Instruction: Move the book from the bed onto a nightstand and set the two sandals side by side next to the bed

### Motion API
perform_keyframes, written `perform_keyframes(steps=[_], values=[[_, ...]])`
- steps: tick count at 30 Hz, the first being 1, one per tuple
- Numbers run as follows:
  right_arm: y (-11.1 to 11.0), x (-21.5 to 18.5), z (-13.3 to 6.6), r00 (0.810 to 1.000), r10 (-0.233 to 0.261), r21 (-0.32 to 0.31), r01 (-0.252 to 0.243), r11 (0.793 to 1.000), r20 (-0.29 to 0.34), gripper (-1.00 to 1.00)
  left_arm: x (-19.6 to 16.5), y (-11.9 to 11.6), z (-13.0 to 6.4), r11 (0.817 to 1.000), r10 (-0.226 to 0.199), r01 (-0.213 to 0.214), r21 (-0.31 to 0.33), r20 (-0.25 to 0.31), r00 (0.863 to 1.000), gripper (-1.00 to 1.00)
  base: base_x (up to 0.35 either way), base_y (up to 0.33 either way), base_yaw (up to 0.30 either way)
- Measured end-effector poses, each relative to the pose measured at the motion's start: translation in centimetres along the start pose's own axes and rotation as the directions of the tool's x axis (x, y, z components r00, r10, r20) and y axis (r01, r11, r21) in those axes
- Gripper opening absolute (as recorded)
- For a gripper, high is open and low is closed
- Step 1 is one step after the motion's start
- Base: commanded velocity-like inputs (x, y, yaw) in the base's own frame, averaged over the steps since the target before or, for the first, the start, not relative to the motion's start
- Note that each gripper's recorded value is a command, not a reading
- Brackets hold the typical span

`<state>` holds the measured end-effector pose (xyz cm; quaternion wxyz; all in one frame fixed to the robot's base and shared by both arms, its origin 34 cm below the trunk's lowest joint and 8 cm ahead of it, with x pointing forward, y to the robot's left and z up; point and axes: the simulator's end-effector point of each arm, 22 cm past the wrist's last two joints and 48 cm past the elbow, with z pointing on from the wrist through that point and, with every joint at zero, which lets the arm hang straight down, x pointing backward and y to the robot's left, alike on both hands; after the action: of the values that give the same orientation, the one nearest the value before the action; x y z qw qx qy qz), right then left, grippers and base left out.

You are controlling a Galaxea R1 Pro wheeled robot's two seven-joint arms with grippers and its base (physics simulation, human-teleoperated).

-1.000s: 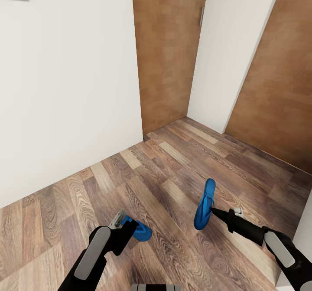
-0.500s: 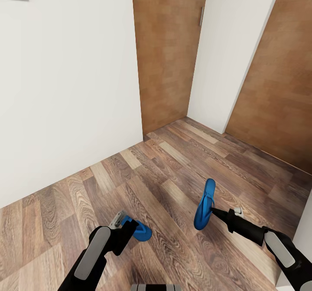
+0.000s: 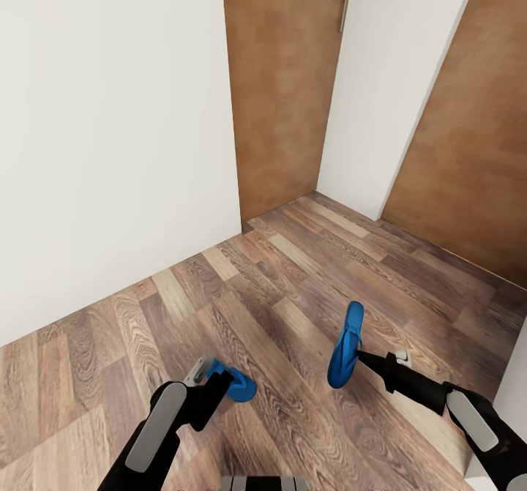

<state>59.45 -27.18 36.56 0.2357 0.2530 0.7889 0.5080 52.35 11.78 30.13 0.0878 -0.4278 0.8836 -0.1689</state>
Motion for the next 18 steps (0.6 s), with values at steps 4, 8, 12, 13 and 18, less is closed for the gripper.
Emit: perform_keyframes(steps=[4,8,12,13,18], values=[[-0.9,0.3,0.2,1.0,0.011,0.011,-0.011,1.0,-0.006,-1.0,0.2,0.5,0.6,1.0,-0.004,0.004,-0.013,-0.009,1.0,1.0,0.0,0.0,0.0],[-1.7,0.6,0.4,1.0,0.023,0.021,-0.022,1.0,-0.011,-1.0,0.4,1.1,1.2,1.0,-0.008,0.007,-0.026,-0.019,1.0,1.0,0.0,0.0,0.0],[-2.5,0.9,0.5,0.999,0.034,0.032,-0.033,0.999,-0.017,-1.0,0.7,1.6,1.8,0.999,-0.011,0.01,-0.039,-0.028,1.0,1.0,0.0,0.0,0.0],[-2.7,0.9,0.6,0.999,0.037,0.034,-0.036,0.999,-0.018,-1.0,0.7,1.7,1.9,0.999,-0.012,0.011,-0.042,-0.03,0.999,1.0,0.0,0.0,0.0],[-3.8,1.3,0.8,0.999,0.049,0.048,-0.048,0.998,-0.024,-1.0,0.9,2.4,2.6,0.998,-0.019,0.017,-0.057,-0.04,0.999,1.0,0.0,0.0,0.0]])
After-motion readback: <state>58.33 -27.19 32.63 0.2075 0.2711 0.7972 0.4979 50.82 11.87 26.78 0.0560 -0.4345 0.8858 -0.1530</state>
